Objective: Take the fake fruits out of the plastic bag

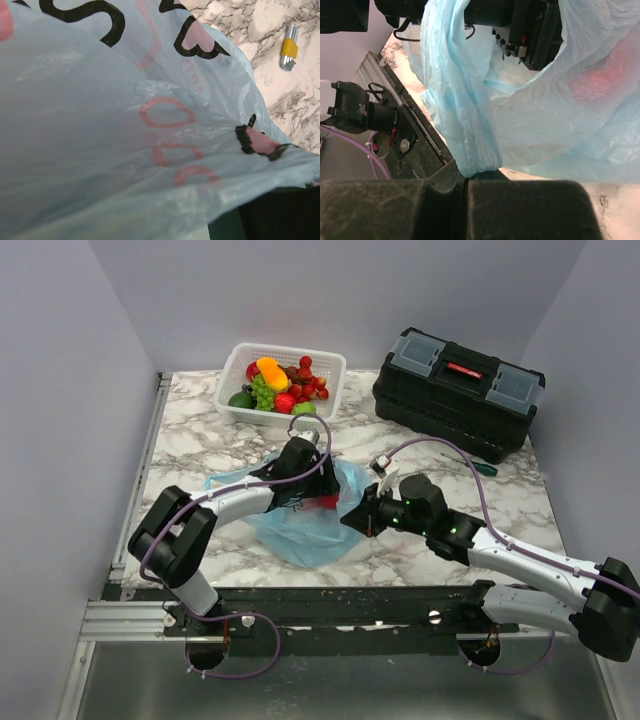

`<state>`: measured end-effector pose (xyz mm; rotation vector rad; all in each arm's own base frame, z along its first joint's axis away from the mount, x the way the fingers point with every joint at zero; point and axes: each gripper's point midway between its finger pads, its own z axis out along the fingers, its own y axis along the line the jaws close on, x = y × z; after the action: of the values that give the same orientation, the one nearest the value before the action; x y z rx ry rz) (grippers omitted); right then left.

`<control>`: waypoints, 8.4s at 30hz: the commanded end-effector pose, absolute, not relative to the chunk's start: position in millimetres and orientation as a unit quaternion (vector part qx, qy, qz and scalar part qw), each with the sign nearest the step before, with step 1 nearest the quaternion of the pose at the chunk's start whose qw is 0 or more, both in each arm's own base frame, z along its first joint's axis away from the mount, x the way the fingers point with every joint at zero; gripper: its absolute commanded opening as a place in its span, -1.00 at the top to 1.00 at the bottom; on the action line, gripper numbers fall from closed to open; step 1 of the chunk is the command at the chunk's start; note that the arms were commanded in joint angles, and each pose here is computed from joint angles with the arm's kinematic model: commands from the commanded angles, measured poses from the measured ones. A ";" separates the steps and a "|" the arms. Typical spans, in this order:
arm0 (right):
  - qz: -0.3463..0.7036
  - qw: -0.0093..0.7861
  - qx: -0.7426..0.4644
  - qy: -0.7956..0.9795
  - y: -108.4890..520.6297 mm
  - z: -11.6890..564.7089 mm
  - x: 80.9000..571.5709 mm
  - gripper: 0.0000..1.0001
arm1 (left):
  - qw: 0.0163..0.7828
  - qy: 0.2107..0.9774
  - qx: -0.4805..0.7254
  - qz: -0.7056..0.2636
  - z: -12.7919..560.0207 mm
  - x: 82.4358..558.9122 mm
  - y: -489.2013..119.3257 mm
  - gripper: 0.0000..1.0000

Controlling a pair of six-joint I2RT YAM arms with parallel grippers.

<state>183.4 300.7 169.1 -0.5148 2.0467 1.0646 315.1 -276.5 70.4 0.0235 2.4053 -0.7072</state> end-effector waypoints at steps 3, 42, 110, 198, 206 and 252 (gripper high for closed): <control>0.412 0.384 -0.195 0.803 300.9 171.6 186.1 0.99 | 0.290 0.921 0.013 -0.261 57.9 310.5 -277.4 -0.23; 0.323 0.439 -0.086 0.834 254.4 161.6 211.2 0.99 | 0.501 0.831 -0.011 -0.242 222.2 273.5 -185.3 0.21; 0.323 0.426 -0.103 0.839 255.5 154.0 206.0 0.99 | 0.261 0.913 0.118 -0.289 62.3 303.3 -314.7 -0.48; 0.324 0.419 -0.100 0.842 255.9 144.9 204.4 0.99 | 0.284 0.923 0.162 -0.200 70.8 278.3 -288.4 -0.12; 0.327 0.420 -0.098 0.841 256.0 146.2 204.0 0.99 | 0.269 0.935 0.171 -0.154 48.9 271.5 -285.3 -0.39; 0.320 0.435 -0.094 0.837 249.7 150.2 206.1 0.99 | 0.457 0.753 -0.167 -0.443 288.4 408.3 -158.7 1.00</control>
<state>205.6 255.4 150.8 -0.2482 2.0982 0.8179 377.1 -168.7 263.1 -0.2684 1.9620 -0.8809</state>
